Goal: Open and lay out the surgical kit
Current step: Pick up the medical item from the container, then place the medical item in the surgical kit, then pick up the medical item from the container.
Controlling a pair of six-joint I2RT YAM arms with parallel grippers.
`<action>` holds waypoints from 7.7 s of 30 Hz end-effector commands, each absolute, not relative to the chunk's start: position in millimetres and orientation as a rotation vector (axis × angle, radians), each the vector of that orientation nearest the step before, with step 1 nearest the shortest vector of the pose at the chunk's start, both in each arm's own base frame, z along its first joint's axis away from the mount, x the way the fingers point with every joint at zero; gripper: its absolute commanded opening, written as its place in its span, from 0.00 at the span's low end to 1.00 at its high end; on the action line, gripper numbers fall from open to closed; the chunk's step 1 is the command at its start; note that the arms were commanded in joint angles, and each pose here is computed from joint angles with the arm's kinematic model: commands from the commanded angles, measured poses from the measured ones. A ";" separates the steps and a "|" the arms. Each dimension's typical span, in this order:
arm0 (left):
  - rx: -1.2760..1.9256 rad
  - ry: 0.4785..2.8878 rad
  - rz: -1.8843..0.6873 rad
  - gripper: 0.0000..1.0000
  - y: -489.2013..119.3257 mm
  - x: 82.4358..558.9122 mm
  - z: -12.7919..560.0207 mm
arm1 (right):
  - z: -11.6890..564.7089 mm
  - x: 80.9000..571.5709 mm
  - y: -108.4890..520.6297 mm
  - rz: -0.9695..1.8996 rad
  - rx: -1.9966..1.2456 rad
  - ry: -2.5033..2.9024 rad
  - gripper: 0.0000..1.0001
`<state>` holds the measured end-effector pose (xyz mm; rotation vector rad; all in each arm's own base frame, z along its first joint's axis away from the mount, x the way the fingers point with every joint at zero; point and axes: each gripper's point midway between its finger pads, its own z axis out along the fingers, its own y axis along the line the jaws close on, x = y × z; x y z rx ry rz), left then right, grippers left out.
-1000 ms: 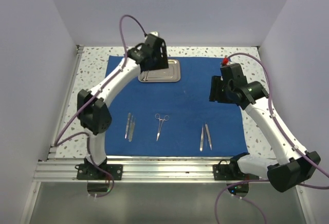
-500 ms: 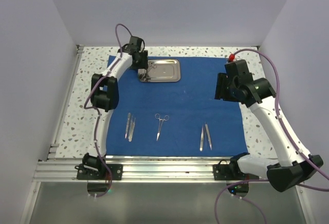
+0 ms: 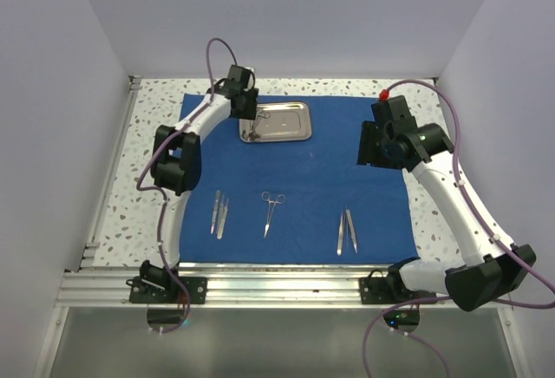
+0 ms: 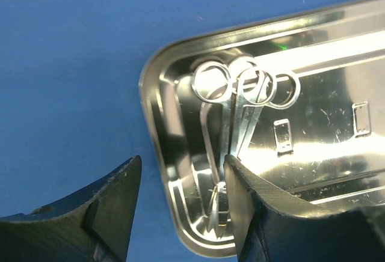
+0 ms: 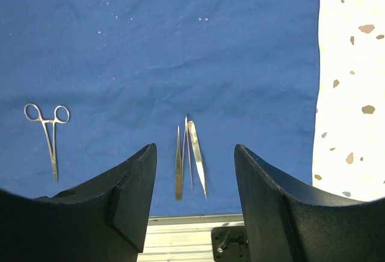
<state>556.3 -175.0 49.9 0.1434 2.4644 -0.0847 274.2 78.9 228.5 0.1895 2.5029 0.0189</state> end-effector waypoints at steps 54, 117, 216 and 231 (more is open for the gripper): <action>0.150 2.368 -0.151 0.00 -203.5 559.4 108.4 | 224.0 269.8 78.3 0.068 0.198 2.484 0.58; 0.081 2.674 -0.258 0.00 -299.0 205.2 62.2 | 243.0 269.7 152.1 0.303 -0.042 2.471 0.58; 0.363 2.513 0.041 0.43 -192.3 521.7 12.4 | 267.6 258.8 88.2 0.063 0.160 2.457 0.59; 0.336 2.476 0.093 0.00 -182.9 521.9 38.6 | 259.5 269.8 92.6 0.097 0.164 2.465 0.59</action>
